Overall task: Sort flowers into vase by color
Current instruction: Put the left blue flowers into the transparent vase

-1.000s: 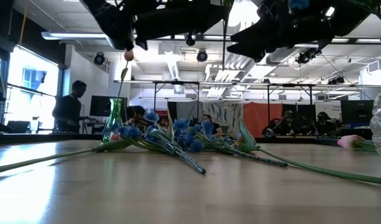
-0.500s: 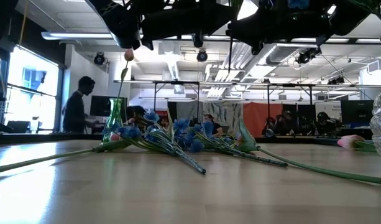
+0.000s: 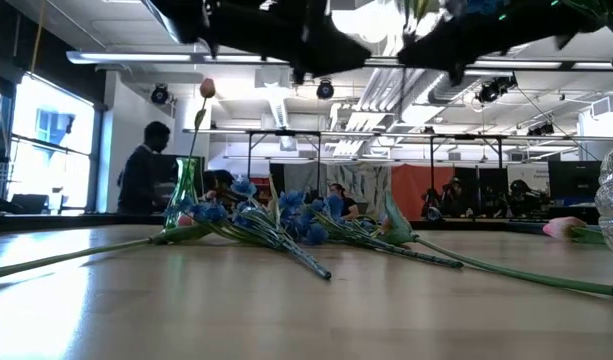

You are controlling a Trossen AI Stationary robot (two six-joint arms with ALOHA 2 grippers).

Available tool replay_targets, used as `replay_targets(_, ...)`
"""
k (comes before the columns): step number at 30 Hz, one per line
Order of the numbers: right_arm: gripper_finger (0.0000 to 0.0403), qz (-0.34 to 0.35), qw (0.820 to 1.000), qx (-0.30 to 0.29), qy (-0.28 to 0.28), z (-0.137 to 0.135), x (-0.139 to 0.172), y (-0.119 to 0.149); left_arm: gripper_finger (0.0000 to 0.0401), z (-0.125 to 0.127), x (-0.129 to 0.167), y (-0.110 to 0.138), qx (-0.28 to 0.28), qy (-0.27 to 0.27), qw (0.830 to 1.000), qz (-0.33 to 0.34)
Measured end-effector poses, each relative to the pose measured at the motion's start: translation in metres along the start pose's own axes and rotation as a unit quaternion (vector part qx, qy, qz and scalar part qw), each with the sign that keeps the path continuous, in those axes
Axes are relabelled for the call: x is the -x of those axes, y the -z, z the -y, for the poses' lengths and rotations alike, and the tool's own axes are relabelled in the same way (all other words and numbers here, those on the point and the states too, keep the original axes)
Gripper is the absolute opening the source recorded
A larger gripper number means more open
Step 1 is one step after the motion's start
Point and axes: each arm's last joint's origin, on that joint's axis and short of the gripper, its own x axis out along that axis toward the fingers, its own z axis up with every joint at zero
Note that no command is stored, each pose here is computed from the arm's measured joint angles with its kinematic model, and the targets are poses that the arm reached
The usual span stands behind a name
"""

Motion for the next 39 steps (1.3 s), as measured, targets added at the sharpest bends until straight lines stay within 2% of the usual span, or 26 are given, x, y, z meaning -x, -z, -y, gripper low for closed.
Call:
replay_targets(4,0.0004,-0.009,1.0,-0.013,0.005,-0.012,0.042,-0.004,0.0137,0.009,0.018,0.005,-0.004,-0.029,0.994,-0.107)
replay_targets(8,0.0003,-0.029,0.997,-0.065,-0.021,-0.023,0.083,0.002,0.0134,0.03,0.031,0.019,-0.021,-0.089,0.979,-0.181)
replay_targets(12,0.0002,-0.084,0.989,-0.106,-0.061,-0.028,0.111,0.016,0.0133,0.051,0.04,0.037,-0.031,-0.132,0.97,-0.203)
replay_targets(17,0.0001,-0.126,0.972,-0.14,-0.142,-0.041,0.122,0.023,0.0133,0.069,0.052,0.056,-0.024,-0.178,0.96,-0.213)
replay_targets(24,0.0001,-0.105,0.947,-0.109,-0.285,-0.07,0.128,0.014,0.0133,0.082,0.061,0.06,-0.043,-0.232,0.949,-0.21)
replay_targets(28,0.0001,-0.108,0.935,-0.096,-0.323,-0.087,0.131,0.015,0.0133,0.086,0.063,0.06,-0.05,-0.241,0.947,-0.206)
replay_targets(31,0.0001,-0.096,0.931,-0.06,-0.347,-0.107,0.13,0.016,0.0133,0.087,0.063,0.06,-0.051,-0.239,0.947,-0.207)
replay_targets(35,0.0001,-0.071,0.938,-0.021,-0.34,-0.136,0.128,0.022,0.0133,0.088,0.063,0.06,-0.05,-0.238,0.948,-0.206)
replay_targets(39,0.0001,-0.057,0.957,0.016,-0.286,-0.161,0.125,0.035,0.0133,0.088,0.063,0.06,-0.043,-0.24,0.948,-0.205)
